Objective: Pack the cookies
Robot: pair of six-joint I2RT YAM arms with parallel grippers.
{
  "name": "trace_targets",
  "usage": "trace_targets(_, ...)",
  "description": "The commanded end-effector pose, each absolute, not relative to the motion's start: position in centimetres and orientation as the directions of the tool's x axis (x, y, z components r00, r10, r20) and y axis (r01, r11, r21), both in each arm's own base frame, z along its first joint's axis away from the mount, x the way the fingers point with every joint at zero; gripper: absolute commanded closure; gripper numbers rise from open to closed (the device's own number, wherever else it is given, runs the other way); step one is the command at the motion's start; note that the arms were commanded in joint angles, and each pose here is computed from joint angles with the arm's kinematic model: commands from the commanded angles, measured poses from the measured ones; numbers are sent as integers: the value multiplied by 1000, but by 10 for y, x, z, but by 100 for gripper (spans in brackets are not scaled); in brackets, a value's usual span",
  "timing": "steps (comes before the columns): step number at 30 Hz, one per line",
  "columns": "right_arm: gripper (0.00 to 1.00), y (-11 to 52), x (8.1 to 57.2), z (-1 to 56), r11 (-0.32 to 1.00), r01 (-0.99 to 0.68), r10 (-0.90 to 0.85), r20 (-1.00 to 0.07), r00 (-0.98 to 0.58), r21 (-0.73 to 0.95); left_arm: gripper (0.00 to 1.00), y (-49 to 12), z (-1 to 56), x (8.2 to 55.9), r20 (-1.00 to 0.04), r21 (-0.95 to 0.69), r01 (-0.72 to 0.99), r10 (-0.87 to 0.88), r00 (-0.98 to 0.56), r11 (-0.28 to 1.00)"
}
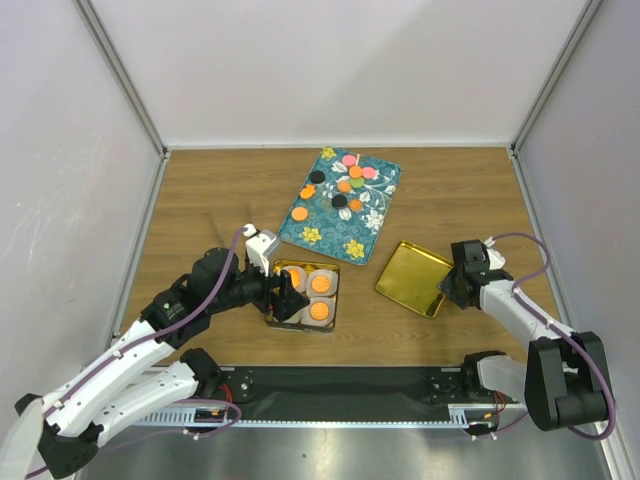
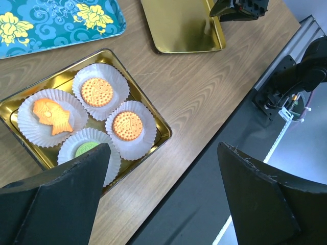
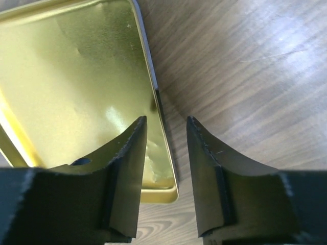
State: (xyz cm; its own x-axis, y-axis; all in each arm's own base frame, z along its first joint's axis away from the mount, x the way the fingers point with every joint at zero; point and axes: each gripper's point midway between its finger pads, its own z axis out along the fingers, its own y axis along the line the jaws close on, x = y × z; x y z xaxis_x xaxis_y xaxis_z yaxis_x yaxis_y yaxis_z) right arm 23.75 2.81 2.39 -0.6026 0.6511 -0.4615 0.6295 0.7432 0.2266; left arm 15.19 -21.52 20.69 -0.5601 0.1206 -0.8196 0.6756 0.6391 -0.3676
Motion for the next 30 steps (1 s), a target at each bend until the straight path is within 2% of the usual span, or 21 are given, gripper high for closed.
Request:
trace_targets(1,60,26,254,29,747,620,640,-512,-574,239,8,-215,208,156,-836,-343,683,122,-535,645)
trace_targets(2,63,27,254,27,755,613,632,-509,-584,234,7,-214,207,157,-836,-341,680,122,-536,649)
trace_targets(5,85,27,254,26,767,604,617,-503,-605,215,7,-212,207,158,-836,-337,671,119,-536,660)
trace_targets(6,96,26,254,29,776,596,605,-510,-611,206,7,-212,207,159,-836,-336,669,118,-536,663)
trace_targets(7,100,24,251,30,780,597,598,-507,-621,188,7,-212,207,159,-836,-335,666,116,-537,666)
trace_targets(13,100,19,252,72,801,558,575,-543,-612,219,5,-212,210,161,-836,-340,661,107,-539,669)
trace_targets(19,100,38,261,139,852,415,522,-590,-616,320,4,-226,213,168,-808,-397,635,75,-584,663)
trace_targets(23,100,91,258,167,903,250,422,-605,-675,350,4,-234,237,189,-813,-421,621,29,-582,662)
trace_targets(30,100,164,260,191,901,51,334,-617,-713,430,5,-240,277,219,-798,-541,647,-86,-597,537)
